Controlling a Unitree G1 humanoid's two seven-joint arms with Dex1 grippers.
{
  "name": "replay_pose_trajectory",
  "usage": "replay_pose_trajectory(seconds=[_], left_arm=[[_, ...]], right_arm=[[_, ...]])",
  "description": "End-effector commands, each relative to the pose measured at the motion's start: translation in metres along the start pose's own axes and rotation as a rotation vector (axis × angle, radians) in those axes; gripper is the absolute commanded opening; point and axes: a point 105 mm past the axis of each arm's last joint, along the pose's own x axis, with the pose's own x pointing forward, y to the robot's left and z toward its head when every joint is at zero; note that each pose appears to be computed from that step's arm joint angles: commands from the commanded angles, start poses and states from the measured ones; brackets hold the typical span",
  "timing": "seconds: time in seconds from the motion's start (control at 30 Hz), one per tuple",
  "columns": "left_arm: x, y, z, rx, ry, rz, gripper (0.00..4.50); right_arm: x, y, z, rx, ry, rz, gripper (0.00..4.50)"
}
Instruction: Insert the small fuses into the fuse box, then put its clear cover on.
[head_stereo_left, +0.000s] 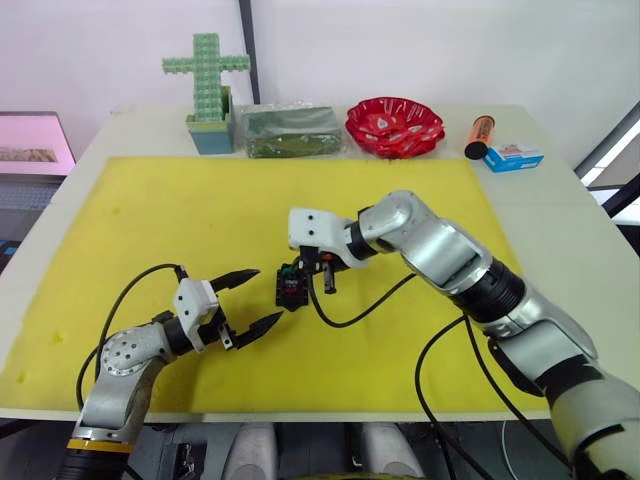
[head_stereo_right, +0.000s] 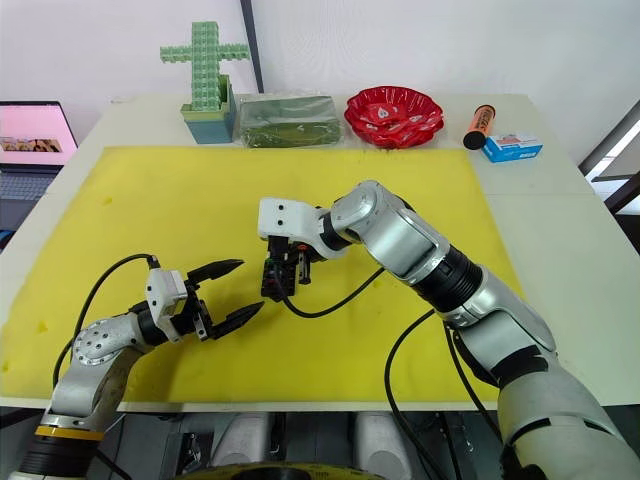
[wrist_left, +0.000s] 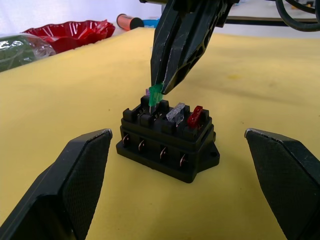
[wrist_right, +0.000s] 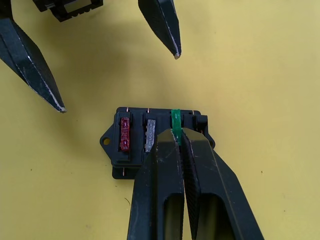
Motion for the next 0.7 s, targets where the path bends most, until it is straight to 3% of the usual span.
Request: replay_pose_trajectory(seconds=[0.03, 0.7], left_arm=[[0.0038, 0.0001, 0.0116, 0.031, -0.031, -0.005, 4.50], [0.0015, 0.0027, 0.0082, 0.031, -0.025, -0.005, 4.50]], right_arm=[[-0.0038, -0.0046, 0.0054, -0.012, -0.018, -0.030, 0.02], [0.0026, -0.0022, -0.0043, 0.022, 0.018, -0.014, 0.02]])
